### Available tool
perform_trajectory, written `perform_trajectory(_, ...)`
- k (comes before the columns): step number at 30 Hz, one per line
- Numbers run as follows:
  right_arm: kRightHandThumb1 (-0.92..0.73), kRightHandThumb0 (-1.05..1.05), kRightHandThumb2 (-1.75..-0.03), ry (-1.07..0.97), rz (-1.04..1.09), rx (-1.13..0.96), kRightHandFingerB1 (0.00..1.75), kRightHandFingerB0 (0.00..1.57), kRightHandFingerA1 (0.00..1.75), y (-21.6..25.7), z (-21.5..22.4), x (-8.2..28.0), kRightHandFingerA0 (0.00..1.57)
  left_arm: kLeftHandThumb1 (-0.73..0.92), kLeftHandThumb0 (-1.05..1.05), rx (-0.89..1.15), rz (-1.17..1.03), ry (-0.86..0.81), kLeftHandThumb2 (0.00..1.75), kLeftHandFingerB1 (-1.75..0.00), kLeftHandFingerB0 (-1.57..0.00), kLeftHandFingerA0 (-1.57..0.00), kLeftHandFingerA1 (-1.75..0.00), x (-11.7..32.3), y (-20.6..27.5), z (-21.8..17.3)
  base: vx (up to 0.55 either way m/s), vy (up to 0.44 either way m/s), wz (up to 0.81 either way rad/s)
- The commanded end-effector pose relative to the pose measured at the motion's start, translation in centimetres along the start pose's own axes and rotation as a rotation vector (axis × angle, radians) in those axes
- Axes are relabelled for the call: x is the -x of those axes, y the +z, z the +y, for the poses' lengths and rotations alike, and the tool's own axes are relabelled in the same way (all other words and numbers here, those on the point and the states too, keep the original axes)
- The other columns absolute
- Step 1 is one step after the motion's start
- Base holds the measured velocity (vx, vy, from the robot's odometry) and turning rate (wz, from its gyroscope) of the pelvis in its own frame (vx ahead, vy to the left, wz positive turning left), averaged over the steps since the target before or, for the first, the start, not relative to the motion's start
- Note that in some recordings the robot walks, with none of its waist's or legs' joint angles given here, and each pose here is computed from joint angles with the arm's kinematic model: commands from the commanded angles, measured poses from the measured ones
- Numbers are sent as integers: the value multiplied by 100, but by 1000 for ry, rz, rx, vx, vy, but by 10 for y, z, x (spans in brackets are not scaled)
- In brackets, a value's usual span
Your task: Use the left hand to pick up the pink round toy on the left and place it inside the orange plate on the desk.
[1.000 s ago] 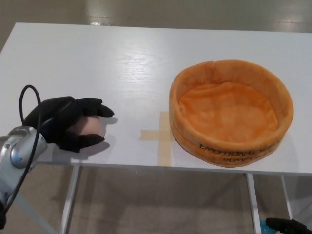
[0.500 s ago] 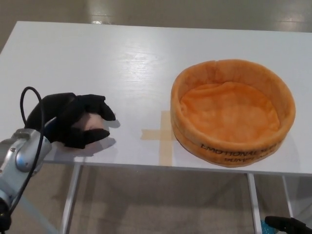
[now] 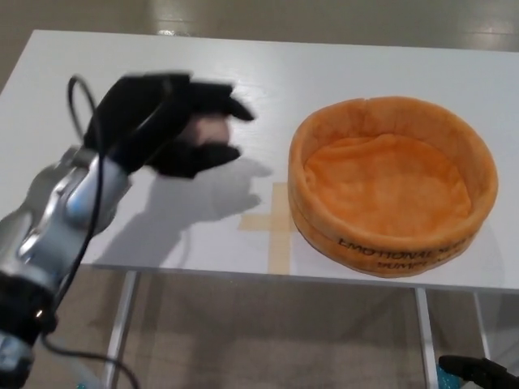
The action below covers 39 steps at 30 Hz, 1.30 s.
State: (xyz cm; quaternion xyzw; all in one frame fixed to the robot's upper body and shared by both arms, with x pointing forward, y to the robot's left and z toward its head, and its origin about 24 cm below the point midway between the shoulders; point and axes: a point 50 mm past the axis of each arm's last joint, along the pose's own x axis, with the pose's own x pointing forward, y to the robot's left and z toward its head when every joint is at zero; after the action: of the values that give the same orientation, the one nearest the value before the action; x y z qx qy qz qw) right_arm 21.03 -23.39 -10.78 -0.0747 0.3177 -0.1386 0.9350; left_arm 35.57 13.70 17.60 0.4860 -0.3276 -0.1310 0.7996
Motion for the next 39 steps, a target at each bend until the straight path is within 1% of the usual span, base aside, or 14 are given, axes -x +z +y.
perform_trajectory(1,-26,-12,-91,0,25,3,77,63,78,-6,0,2,54,71,-33,-63,-83,-3,65,-63,-88,-82,-145,-33,28,1,0,0,0)
perform_trajectory(3,-30,-14,-83,-3,23,-1,72,67,89,-5,-1,2,53,71,-32,-77,-106,-4,65,-66,-87,-80,-149,-41,35,0,0,0,0)
perform_trajectory(4,-27,-10,-91,-3,24,-3,77,64,79,-5,-1,1,57,71,-34,-82,-116,-9,61,-60,-85,-80,-146,-45,41,-2,0,0,0)
perform_trajectory(15,-26,-12,-92,8,14,10,77,63,81,-4,3,2,59,65,-24,-57,-213,-86,62,-57,-89,-85,-145,-73,93,-44,0,0,0)
perform_trajectory(16,-31,-13,-82,10,13,9,72,67,94,-4,3,2,54,63,-26,-61,-216,-89,61,-54,-87,-86,-144,-74,95,-46,0,0,0)
perform_trajectory(20,-31,-13,-81,7,16,3,72,68,96,-3,5,1,53,61,-23,-41,-238,-95,60,-56,-87,-91,-145,-75,102,-60,0,0,0)
perform_trajectory(21,-29,-15,-84,6,10,2,73,69,96,-3,5,1,55,66,-26,-24,-227,-133,60,-45,-74,-91,-89,-75,105,-69,0,0,0)
perform_trajectory(22,-29,-15,-84,6,9,2,73,69,96,-3,5,2,55,66,-26,-20,-224,-144,60,-45,-74,-91,-89,-75,105,-72,0,0,0)
perform_trajectory(23,-25,-12,-93,10,5,-4,78,65,82,-3,4,2,60,65,-37,-18,-216,-190,59,-38,-55,-84,-62,-74,105,-76,0,0,0)
perform_trajectory(24,-24,-13,-92,10,5,-6,78,66,80,-3,4,2,58,32,-37,-46,-216,-260,92,-46,0,0,-47,-73,105,-81,0,0,0)
perform_trajectory(25,-24,-13,-92,9,4,-8,78,66,80,-3,5,2,58,32,-37,-67,-215,-309,92,-46,0,0,-47,-72,105,-86,0,0,0)
perform_trajectory(26,-31,-16,-83,9,5,-3,73,68,87,-3,5,2,50,50,-76,-88,-217,-349,88,-32,-4,-4,-29,-71,105,-90,0,0,0)
perform_trajectory(28,-26,-13,-92,13,6,6,77,64,77,-3,5,2,51,52,-83,-112,-218,-417,93,-22,-9,0,-13,-68,106,-98,0,0,0)
perform_trajectory(39,-28,-17,-84,18,5,6,73,68,87,-3,6,2,49,49,-89,-107,-212,-498,93,-9,-1,0,0,-73,111,-93,0,0,0)
